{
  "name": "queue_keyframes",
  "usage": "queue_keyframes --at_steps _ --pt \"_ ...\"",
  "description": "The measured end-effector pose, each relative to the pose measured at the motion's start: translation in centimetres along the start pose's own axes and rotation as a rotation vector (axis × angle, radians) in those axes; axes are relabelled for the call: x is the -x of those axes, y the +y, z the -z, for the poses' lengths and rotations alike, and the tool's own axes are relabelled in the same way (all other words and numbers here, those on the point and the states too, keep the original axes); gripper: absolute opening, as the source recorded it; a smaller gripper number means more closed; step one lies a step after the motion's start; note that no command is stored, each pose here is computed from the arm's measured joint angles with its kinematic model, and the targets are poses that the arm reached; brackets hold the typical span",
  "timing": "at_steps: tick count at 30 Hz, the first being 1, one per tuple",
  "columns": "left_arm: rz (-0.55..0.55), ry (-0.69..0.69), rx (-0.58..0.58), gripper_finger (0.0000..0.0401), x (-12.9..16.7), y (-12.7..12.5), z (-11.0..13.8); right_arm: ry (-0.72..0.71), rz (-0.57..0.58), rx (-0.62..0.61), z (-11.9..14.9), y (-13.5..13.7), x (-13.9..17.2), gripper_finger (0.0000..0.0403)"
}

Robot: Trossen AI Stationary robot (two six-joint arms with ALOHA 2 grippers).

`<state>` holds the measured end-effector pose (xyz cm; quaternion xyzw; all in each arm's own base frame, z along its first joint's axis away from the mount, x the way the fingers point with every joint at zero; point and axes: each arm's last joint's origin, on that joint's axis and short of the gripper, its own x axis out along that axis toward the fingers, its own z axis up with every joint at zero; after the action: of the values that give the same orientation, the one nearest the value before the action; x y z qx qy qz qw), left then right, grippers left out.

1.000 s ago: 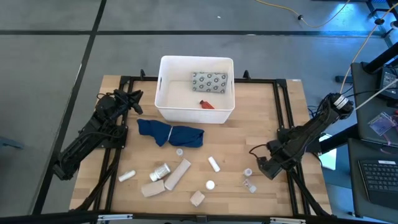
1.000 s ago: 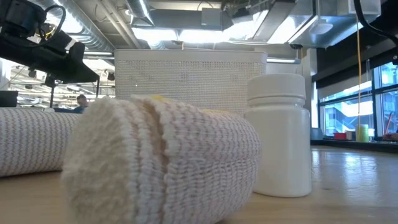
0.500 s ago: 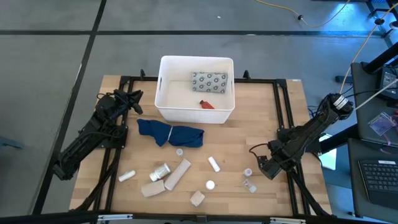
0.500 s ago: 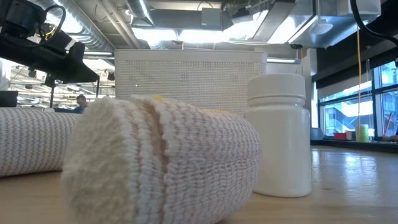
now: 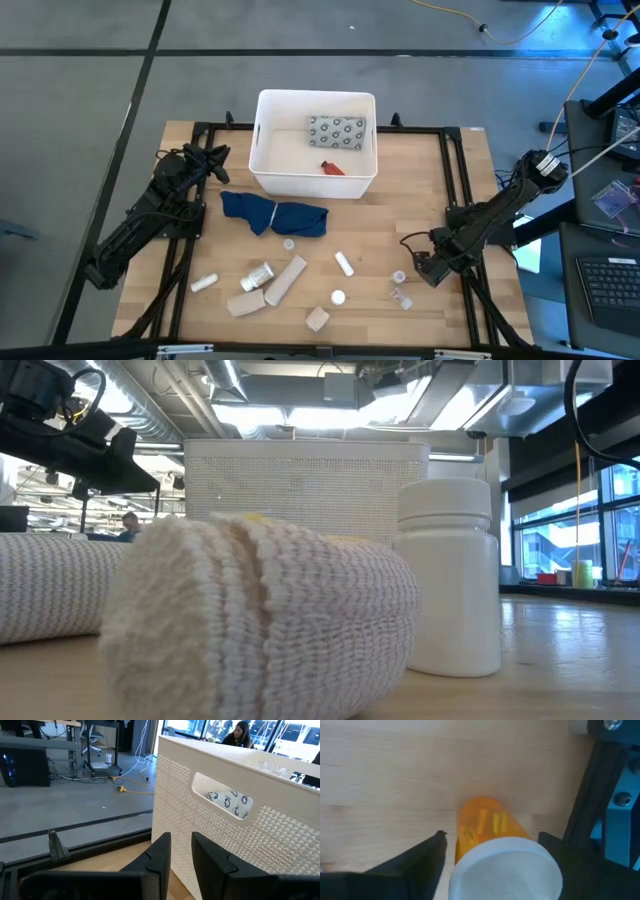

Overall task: Pick & place medical supplies in basket/bin
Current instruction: Put the orange pill bottle into the white bin

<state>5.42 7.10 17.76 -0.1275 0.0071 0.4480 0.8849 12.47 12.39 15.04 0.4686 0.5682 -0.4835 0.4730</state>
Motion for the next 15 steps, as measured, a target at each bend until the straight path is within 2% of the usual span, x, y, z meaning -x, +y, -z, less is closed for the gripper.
queue_keyframes --at_steps 9,12,15 --pt "0.000 0.000 0.000 0.0072 0.00 0.00 0.00 0.009 0.011 0.060 0.01 -0.05 0.00 0.0181" --pt "0.000 0.000 0.000 0.0072 0.00 0.00 0.00 0.044 0.030 0.065 0.11 -0.12 0.05 0.0177" --pt "0.000 0.000 0.000 0.0072 0.00 0.00 0.00 0.063 -0.002 0.049 0.13 0.05 0.42 0.0177"
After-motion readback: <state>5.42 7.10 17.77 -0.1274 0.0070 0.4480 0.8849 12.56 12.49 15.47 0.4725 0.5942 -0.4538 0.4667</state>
